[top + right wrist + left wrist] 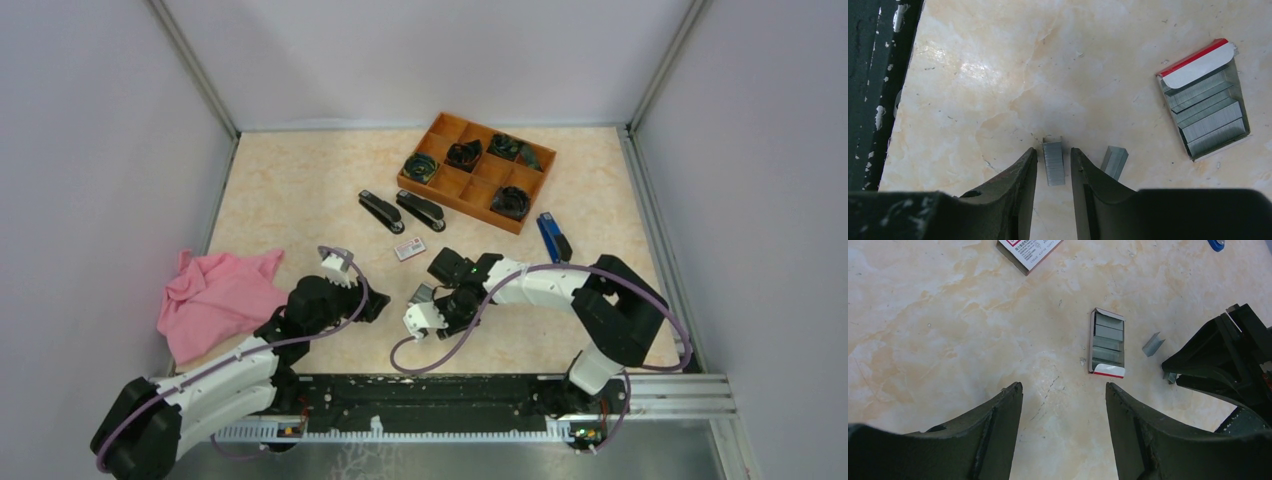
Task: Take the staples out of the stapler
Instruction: Pick up the staple from the center of the board.
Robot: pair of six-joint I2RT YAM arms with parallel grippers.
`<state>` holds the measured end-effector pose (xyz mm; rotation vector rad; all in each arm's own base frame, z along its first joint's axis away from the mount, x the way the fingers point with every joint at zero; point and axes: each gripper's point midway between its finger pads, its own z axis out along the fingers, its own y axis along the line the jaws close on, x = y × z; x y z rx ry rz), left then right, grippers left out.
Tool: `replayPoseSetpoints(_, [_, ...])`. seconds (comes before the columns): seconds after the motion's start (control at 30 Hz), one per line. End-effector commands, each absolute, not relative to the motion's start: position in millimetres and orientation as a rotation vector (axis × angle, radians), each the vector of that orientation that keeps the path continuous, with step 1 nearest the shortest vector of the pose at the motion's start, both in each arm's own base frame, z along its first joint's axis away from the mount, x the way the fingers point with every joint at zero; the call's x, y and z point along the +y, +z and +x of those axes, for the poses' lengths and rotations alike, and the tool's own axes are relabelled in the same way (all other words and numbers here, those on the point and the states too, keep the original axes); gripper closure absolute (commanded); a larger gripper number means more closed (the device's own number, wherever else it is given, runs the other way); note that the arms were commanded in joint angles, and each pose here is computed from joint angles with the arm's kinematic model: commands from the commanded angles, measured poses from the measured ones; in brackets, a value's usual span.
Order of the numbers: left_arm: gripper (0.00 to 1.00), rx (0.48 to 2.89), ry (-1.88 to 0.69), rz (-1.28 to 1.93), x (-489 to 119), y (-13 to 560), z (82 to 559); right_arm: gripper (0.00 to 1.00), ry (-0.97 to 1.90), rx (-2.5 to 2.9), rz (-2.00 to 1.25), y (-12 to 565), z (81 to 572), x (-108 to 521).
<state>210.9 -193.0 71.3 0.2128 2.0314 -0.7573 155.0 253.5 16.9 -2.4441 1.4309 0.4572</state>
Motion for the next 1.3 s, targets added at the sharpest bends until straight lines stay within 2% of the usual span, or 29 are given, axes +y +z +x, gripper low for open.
replayPoseSetpoints(0.0, [0.33, 2.019, -0.79, 0.211, -196, 74, 209, 0.7, 0.446, 1.391, -2.429, 28, 160, 268])
replayPoseSetpoints(0.17, [0.33, 2.024, -0.819, 0.21, -199, 72, 207, 0.73, 0.451, 1.396, -2.431, 24, 158, 267])
replayPoseSetpoints(0.53, [0.34, 2.045, -0.852, 0.214, -203, 66, 203, 0.75, 0.447, 1.41, -2.452, 18, 155, 264])
replayPoseSetpoints(0.7, [0.35, 2.064, -0.871, 0.214, -206, 62, 201, 0.86, 0.461, 1.421, -2.434, 20, 153, 266])
replayPoseSetpoints(0.8, [0.37, 2.077, -0.879, 0.216, -208, 59, 200, 0.89, 0.475, 1.428, -2.405, 25, 152, 268])
replayPoseSetpoints(1.07, [0.39, 2.116, -0.862, 0.189, -210, 50, 206, 0.92, 0.561, 1.519, -2.203, 54, 157, 283])
replayPoseSetpoints(1.27, [0.4, 2.14, -0.832, 0.153, -210, 44, 214, 0.91, 0.738, 1.6, -1.863, 108, 173, 300])
